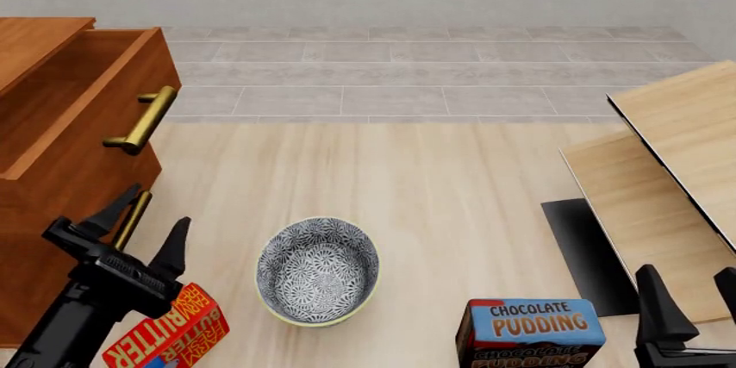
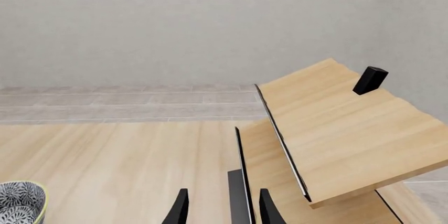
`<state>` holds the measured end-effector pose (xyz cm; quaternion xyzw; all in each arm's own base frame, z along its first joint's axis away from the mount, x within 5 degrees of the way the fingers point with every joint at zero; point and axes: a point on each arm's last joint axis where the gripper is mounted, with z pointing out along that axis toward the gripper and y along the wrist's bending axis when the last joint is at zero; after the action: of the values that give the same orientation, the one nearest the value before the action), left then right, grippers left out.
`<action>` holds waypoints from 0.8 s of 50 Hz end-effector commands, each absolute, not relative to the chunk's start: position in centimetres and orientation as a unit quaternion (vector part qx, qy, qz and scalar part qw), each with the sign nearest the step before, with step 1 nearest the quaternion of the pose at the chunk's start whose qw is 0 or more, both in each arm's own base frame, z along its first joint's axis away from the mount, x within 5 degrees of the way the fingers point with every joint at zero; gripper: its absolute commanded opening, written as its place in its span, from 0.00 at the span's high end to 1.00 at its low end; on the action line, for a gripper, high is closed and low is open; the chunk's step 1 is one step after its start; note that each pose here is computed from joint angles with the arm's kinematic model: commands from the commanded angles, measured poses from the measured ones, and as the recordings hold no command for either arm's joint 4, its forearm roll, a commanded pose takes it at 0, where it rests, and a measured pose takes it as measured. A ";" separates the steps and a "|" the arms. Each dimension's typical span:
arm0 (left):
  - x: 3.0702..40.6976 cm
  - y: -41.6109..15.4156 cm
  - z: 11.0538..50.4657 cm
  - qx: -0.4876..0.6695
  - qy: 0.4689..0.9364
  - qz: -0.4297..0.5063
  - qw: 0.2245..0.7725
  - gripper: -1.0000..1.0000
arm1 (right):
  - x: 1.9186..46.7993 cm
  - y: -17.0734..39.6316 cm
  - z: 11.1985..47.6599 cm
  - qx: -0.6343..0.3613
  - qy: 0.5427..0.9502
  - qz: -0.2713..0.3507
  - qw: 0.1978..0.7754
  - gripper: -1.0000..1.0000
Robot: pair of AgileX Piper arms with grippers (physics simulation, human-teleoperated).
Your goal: Close the top drawer of the cabinet.
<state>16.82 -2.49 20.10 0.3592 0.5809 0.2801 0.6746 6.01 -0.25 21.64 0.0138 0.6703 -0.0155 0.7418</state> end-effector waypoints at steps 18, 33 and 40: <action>19.1 -0.9 18.0 0.379 0.611 0.338 0.607 0.00 | 5.8 -0.2 21.5 0.009 0.672 -0.015 0.741 0.00; 19.4 0.2 19.2 0.355 0.616 0.359 0.605 0.00 | 5.7 -0.2 21.5 0.008 0.671 -0.018 0.742 0.00; 18.9 0.7 19.5 0.346 0.619 0.367 0.602 0.00 | 5.7 -0.2 21.5 0.007 0.671 -0.016 0.741 0.00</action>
<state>19.16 -0.72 18.85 0.3770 0.6107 0.3388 0.6084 5.75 -0.20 21.51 0.0082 0.6710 -0.0163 0.7412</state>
